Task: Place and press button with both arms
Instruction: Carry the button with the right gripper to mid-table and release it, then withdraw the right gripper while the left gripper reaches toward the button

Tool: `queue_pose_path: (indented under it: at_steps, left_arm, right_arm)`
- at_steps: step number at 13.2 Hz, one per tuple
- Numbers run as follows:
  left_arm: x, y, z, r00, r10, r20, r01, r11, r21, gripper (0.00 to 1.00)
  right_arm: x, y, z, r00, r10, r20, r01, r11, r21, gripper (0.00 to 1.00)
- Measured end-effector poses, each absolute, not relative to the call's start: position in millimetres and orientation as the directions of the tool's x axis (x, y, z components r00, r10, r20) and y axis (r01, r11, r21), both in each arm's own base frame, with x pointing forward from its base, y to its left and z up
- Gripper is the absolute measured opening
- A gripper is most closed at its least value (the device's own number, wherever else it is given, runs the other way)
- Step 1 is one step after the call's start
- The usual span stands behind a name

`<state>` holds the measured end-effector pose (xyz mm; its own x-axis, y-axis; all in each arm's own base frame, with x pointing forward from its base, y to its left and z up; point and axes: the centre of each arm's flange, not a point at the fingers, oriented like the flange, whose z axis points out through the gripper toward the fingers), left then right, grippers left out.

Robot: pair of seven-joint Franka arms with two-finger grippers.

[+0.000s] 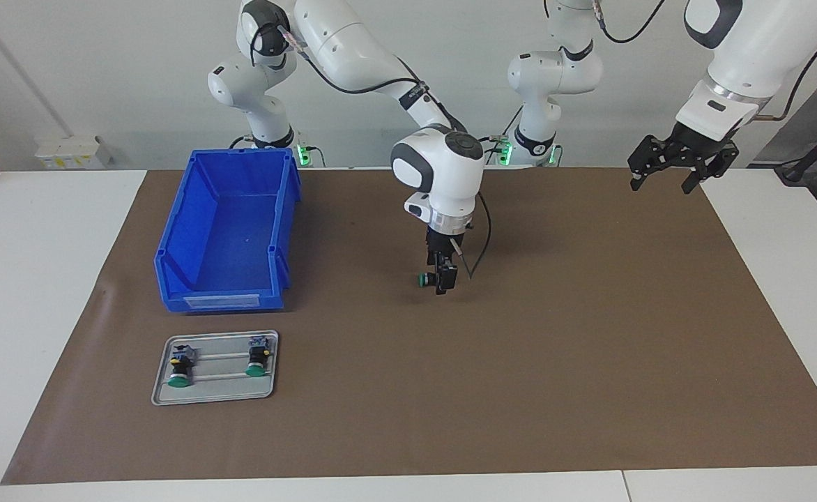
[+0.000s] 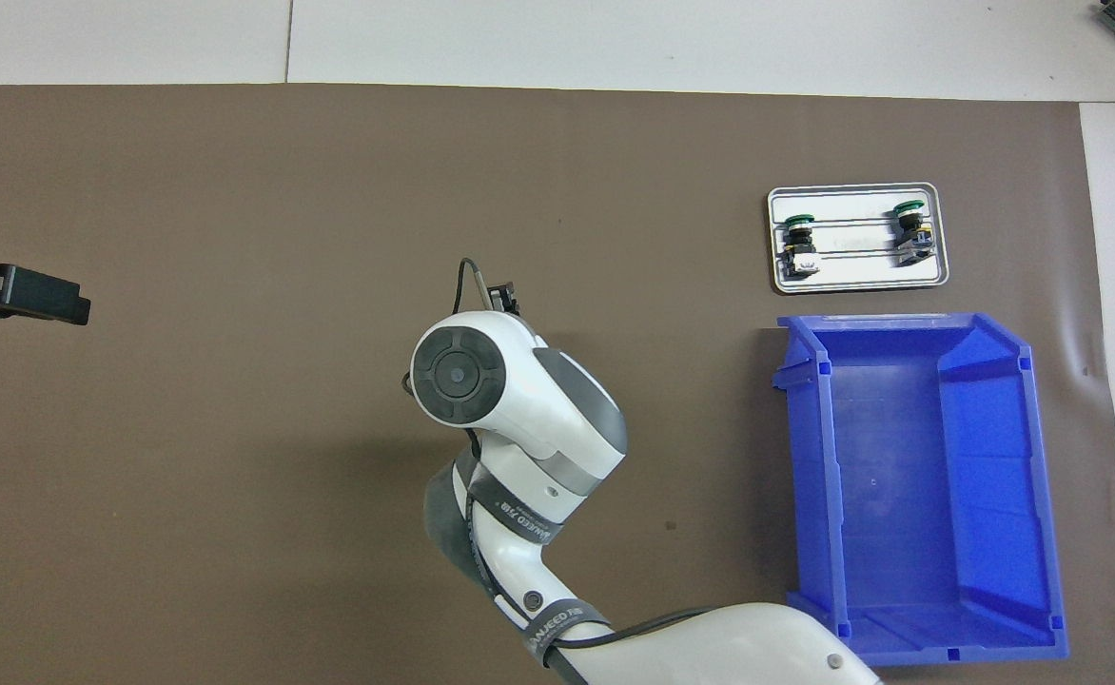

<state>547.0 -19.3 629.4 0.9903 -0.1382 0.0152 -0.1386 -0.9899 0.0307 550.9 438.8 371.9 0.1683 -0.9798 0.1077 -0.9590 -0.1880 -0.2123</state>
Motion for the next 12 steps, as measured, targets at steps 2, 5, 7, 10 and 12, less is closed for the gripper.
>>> queue_pose_path:
  at_steps: [2, 5, 7, 10, 12]
  left_arm:
    - [549, -19, 631, 0.990, -0.137, 0.032, -0.138, -0.990, 0.029, 1.00]
    - [551, -22, 633, 0.987, -0.149, 0.055, -0.150, -0.988, 0.026, 1.00]
    - [552, -27, 634, 0.968, -0.241, 0.065, -0.242, -0.970, 0.019, 1.00]
    - [551, -48, 631, 0.923, -0.378, 0.071, -0.380, -0.925, 0.011, 1.00]
    - [549, -80, 622, 0.870, -0.487, 0.070, -0.489, -0.872, 0.006, 1.00]
  right_arm:
    - [575, 394, 428, 0.249, -0.962, 0.109, -0.931, -0.269, -0.247, 1.00]
    - [601, 319, 478, 0.411, -0.898, 0.159, -0.870, -0.438, -0.225, 1.00]
    - [617, 270, 487, 0.544, -0.815, 0.197, -0.801, -0.575, -0.168, 1.00]
    - [643, 181, 502, 0.697, -0.690, 0.196, -0.680, -0.723, -0.126, 1.00]
    - [650, 116, 520, 0.776, -0.600, 0.194, -0.590, -0.800, -0.112, 1.00]
